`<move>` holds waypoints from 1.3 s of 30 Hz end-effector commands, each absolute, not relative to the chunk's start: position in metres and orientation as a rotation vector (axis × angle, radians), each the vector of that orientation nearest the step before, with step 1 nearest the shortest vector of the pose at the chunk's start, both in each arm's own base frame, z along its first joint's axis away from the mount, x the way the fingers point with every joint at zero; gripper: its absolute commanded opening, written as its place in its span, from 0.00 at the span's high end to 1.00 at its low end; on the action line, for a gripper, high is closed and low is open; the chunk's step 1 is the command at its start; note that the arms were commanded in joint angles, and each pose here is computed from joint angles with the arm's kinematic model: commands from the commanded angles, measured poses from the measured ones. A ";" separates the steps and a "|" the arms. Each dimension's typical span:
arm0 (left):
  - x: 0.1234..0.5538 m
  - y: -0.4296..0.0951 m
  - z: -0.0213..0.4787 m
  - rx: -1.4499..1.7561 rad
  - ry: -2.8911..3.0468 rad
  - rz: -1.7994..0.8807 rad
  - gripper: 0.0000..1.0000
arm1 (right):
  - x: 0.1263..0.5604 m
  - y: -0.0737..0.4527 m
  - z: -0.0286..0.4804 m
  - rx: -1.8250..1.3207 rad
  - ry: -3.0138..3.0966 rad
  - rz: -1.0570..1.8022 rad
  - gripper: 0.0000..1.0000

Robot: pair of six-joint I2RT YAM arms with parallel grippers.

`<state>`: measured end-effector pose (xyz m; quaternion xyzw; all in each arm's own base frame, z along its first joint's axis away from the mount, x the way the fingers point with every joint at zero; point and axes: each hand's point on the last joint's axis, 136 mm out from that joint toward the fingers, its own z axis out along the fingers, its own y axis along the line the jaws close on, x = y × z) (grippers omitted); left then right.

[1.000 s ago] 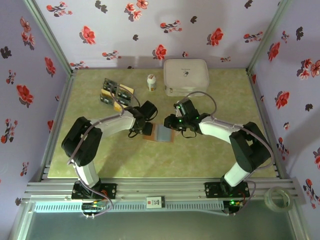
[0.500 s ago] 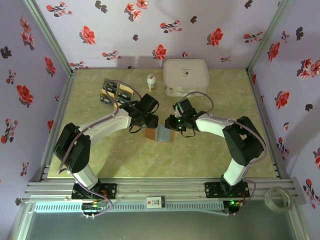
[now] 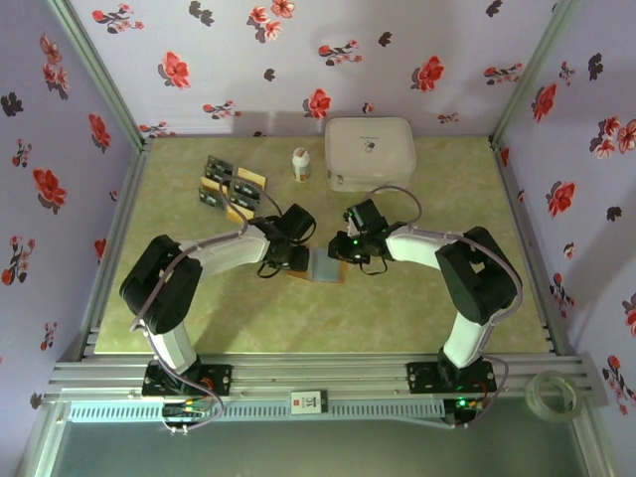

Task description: Put the credit cards into the card holder

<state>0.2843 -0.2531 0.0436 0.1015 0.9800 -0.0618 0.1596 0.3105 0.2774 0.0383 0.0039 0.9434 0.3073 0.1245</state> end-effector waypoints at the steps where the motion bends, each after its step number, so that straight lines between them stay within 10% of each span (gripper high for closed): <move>1: 0.282 -0.257 0.035 0.281 2.802 -0.196 0.50 | 0.316 0.278 0.038 -0.018 2.740 0.893 0.80; 39: 0.278 -0.286 0.056 0.327 2.525 -0.601 0.29 | 0.309 0.294 0.022 0.018 2.761 0.968 0.78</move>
